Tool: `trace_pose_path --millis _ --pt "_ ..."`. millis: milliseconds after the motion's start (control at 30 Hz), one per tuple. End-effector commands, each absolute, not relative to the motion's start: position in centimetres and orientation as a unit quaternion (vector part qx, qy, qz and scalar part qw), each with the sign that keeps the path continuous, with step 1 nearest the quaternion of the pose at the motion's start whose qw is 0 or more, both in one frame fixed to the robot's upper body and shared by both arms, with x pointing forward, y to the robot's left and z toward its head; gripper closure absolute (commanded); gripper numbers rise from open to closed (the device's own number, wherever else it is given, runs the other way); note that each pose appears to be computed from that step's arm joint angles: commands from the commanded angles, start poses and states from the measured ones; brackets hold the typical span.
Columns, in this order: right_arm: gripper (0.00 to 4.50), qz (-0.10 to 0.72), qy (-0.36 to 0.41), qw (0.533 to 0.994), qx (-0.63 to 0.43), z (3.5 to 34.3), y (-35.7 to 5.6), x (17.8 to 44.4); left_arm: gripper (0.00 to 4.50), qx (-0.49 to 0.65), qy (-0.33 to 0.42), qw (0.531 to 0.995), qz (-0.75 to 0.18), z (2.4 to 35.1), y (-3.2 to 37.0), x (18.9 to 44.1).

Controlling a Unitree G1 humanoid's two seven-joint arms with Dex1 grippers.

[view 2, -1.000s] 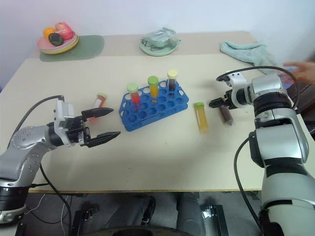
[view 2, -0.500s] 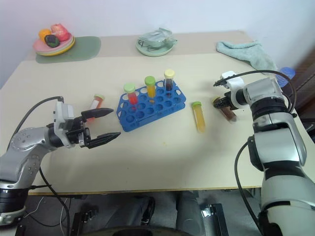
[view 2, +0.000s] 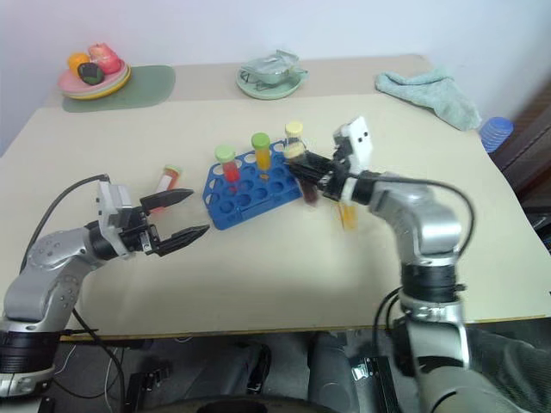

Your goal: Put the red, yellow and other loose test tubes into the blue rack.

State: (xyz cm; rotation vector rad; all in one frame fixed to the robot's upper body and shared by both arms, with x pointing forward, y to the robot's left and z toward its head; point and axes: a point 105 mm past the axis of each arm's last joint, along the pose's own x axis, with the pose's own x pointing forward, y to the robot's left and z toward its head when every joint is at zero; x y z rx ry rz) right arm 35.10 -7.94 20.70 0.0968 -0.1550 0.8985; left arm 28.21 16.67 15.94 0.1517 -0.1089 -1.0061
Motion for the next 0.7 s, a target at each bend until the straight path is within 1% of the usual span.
trace_pose_path --millis 33,167,400,567,700 --pt "3.72 0.387 -0.169 0.906 0.031 22.4 -7.5 36.1 0.11 0.084 -0.073 0.873 -0.475 17.1 16.8 28.4" --pt "3.72 0.347 -0.212 0.913 0.031 22.2 -7.6 37.3 0.11 0.09 -0.073 0.876 -0.468 17.5 17.0 28.4" --pt "3.72 0.301 -0.242 0.922 0.04 21.6 -9.0 39.1 0.11 0.094 -0.076 0.882 -0.456 18.0 17.3 28.2" --pt "3.72 0.293 -0.239 0.924 0.054 20.8 -9.3 40.0 0.11 0.098 -0.075 0.884 -0.45 18.3 17.6 28.0" --pt "3.72 0.299 -0.232 0.923 0.072 20.0 -8.7 40.2 0.11 0.1 -0.075 0.887 -0.445 18.6 17.7 27.9"
